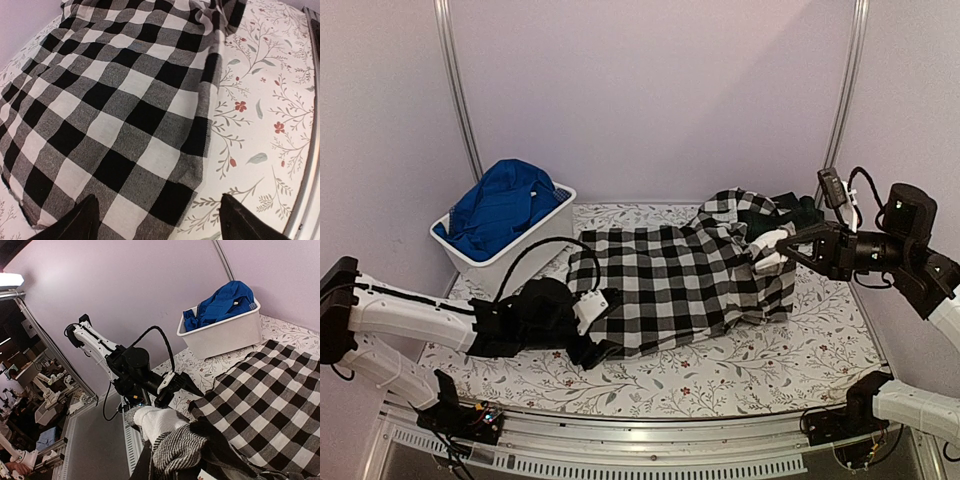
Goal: Fold and stack the mixed laundry pile
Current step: Pick up the flattened shirt from the center of the board.
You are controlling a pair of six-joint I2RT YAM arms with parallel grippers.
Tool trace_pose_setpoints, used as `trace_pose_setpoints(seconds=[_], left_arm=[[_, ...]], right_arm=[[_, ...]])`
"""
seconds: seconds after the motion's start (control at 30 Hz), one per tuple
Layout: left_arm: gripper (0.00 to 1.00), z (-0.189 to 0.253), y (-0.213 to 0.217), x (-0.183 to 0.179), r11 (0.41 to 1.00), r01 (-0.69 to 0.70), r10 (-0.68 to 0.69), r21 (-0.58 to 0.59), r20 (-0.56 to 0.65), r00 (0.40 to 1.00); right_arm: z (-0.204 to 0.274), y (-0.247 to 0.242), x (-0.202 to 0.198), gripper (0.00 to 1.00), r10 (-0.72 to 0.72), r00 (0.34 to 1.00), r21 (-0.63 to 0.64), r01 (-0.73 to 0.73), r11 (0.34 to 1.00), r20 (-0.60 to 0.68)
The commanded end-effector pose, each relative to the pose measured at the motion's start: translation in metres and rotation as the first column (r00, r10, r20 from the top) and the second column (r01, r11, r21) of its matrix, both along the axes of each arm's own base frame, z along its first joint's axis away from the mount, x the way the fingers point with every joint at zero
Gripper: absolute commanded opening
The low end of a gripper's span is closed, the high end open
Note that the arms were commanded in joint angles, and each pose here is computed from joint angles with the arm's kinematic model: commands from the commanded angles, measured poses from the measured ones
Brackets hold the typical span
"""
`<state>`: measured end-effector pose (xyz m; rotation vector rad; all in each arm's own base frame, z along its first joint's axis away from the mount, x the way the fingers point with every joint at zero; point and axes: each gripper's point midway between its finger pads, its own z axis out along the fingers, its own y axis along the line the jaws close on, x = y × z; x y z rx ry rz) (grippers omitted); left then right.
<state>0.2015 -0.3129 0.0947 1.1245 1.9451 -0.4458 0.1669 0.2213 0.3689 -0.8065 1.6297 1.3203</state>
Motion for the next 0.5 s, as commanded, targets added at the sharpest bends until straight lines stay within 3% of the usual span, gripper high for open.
trace_pose_setpoints(seconds=[0.0, 0.07, 0.17, 0.3, 0.4, 0.47], left_arm=[[0.82, -0.003, -0.005, -0.006, 0.999, 0.006, -0.006, 0.051, 0.003, 1.000], [0.81, 0.002, -0.013, -0.005, 0.993, 0.009, -0.011, 0.116, 0.016, 1.000], [0.81, -0.009, -0.012, -0.002, 0.949, -0.001, 0.001, 0.317, 0.002, 1.000], [0.79, -0.057, 0.027, -0.012, 0.787, 0.044, -0.023, 0.616, -0.042, 0.999], [0.73, -0.080, 0.046, -0.026, 0.720, 0.091, -0.017, 0.688, -0.114, 0.993], [0.72, -0.080, 0.039, -0.033, 0.750, 0.122, -0.039, 0.650, -0.140, 0.989]], right_arm=[[0.000, -0.007, -0.019, 0.00, 0.006, 0.999, 0.069, -0.004, 0.998, -0.032], [-0.009, -0.011, -0.010, 0.00, -0.068, 0.996, 0.055, 0.071, 0.996, -0.051], [-0.033, -0.018, 0.014, 0.00, -0.201, 0.971, -0.006, 0.202, 0.979, -0.126], [-0.051, -0.018, 0.027, 0.00, -0.239, 0.958, -0.057, 0.233, 0.971, -0.161], [-0.059, -0.022, 0.038, 0.00, -0.300, 0.938, -0.065, 0.293, 0.954, -0.176], [-0.061, -0.027, 0.043, 0.00, -0.346, 0.921, -0.069, 0.339, 0.938, -0.178]])
